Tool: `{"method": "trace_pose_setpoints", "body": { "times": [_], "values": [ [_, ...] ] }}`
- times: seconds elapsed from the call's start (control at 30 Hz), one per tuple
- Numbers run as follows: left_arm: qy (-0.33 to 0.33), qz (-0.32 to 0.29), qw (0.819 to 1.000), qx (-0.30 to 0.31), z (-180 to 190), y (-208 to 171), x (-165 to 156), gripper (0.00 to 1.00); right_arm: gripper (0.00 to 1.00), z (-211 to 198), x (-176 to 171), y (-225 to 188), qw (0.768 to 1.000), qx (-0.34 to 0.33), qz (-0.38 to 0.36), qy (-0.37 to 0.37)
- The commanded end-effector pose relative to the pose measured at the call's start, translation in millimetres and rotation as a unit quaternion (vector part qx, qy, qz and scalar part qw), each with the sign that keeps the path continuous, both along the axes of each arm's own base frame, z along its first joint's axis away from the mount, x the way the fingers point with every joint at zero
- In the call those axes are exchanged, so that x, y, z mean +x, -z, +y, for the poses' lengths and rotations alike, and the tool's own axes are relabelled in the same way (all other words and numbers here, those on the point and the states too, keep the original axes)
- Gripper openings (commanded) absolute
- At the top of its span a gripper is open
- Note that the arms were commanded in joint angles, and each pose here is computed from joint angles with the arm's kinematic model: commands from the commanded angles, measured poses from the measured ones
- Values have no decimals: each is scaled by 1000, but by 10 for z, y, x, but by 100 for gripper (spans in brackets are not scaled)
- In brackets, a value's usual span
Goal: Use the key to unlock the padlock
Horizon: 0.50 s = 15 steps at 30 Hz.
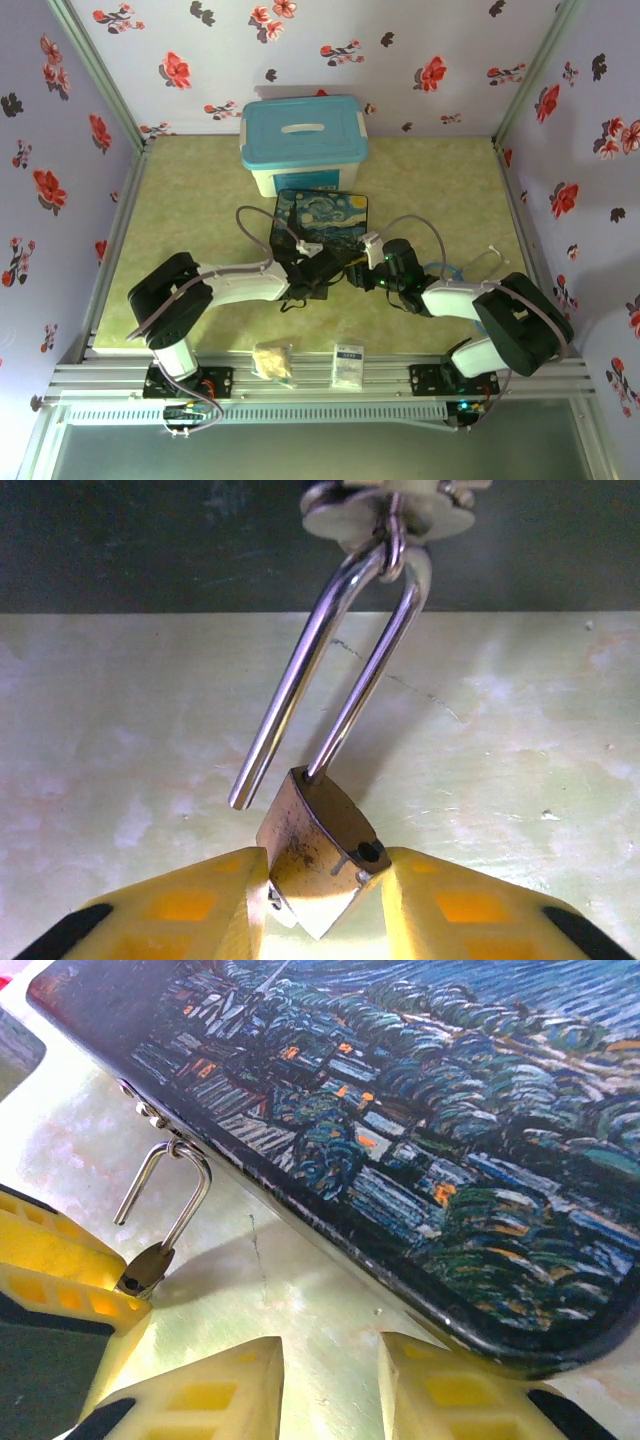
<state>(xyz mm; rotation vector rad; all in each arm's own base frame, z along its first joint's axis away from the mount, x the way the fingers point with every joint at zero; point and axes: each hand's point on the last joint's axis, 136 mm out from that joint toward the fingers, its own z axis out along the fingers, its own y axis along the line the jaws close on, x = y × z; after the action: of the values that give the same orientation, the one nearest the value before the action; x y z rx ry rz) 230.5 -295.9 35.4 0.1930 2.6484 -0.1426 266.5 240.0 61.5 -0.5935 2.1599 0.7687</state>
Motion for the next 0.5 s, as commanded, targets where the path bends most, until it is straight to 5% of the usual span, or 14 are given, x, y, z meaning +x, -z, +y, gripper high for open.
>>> {"method": "trace_pose_setpoints", "body": {
  "times": [0.0, 0.47],
  "values": [
    [-2, -8, 1000, 24, 88, -11, 2, 37, 30, -16, 45, -40, 1000, 9, -9, 11],
    [14, -74, 982, -176, 141, -780, 62, 88, 65, -41, 5, -407, 993, 83, 40, 71]
  ]
}}
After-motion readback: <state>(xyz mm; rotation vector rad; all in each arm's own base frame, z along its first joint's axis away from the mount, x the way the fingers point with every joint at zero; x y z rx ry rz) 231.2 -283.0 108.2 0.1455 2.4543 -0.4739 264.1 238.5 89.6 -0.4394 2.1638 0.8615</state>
